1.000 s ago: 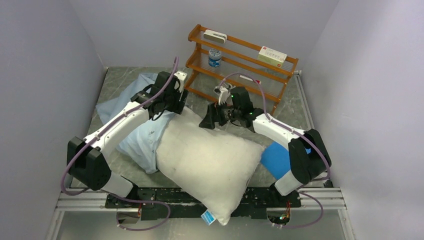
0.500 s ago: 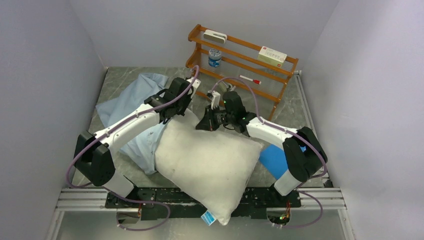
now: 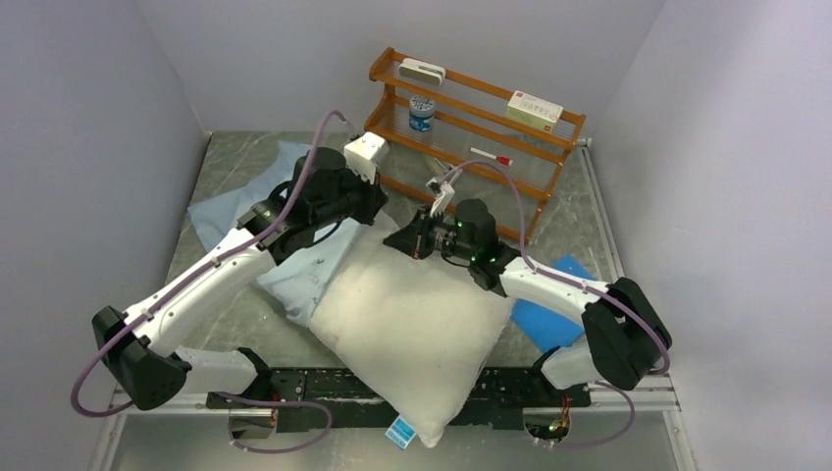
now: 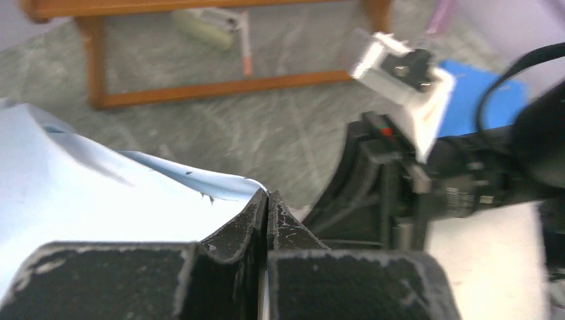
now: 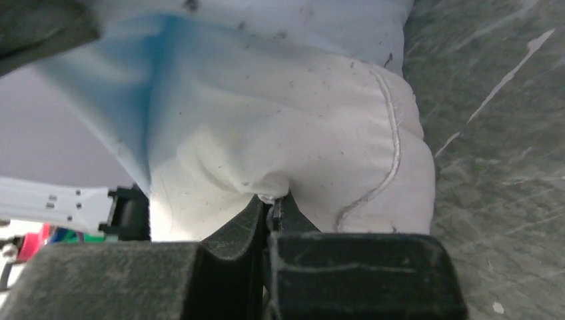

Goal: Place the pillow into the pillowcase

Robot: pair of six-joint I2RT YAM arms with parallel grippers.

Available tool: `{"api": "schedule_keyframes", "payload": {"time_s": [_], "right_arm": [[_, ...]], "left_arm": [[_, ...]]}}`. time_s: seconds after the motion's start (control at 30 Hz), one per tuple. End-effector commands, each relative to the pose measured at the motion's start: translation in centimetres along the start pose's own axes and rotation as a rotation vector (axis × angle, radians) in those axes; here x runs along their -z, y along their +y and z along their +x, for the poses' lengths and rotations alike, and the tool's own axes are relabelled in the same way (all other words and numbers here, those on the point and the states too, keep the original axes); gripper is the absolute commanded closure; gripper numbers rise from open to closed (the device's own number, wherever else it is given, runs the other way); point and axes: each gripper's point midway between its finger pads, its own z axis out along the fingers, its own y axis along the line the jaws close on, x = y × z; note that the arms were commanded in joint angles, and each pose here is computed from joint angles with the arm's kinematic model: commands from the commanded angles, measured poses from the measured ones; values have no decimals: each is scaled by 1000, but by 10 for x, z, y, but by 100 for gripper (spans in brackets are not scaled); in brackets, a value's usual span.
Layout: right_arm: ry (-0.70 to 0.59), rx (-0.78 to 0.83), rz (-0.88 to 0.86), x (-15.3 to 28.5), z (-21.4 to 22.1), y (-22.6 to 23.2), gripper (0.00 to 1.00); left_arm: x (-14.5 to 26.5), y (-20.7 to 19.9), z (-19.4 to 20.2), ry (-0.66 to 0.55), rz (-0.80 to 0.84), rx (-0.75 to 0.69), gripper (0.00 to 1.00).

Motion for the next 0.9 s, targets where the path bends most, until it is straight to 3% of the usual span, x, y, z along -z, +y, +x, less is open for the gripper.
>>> {"api": "schedule_keyframes", "payload": {"time_s": [0.0, 0.17, 0.4, 0.43, 0.47, 0.53, 0.63, 0.7, 0.87], "right_arm": [[-311, -47, 19, 4, -64, 9, 100], [-398, -92, 94, 0, -76, -12, 100], [-402, -74, 152, -9, -80, -34, 100], [-393, -65, 151, -10, -80, -35, 100], [-376, -54, 151, -11, -78, -34, 100], [-340, -23, 157, -11, -77, -32, 87], [-290, 18, 192, 0, -75, -28, 52], [-247, 72, 228, 10, -73, -27, 35], [-97, 239, 342, 31, -69, -33, 16]], "left_arm": [[22, -81, -50, -193, 385, 143, 95], [7, -107, -18, -110, 489, 182, 95], [-3, -81, 15, -28, 348, 137, 95], [-2, -78, 16, -25, 330, 132, 93], [-1, -74, 18, -16, 309, 127, 84], [2, -65, 17, -8, 255, 112, 67], [10, -43, 15, 4, 136, 86, 54], [18, -27, 13, 5, 53, 74, 49], [40, 10, 19, 2, -145, 125, 31]]}}
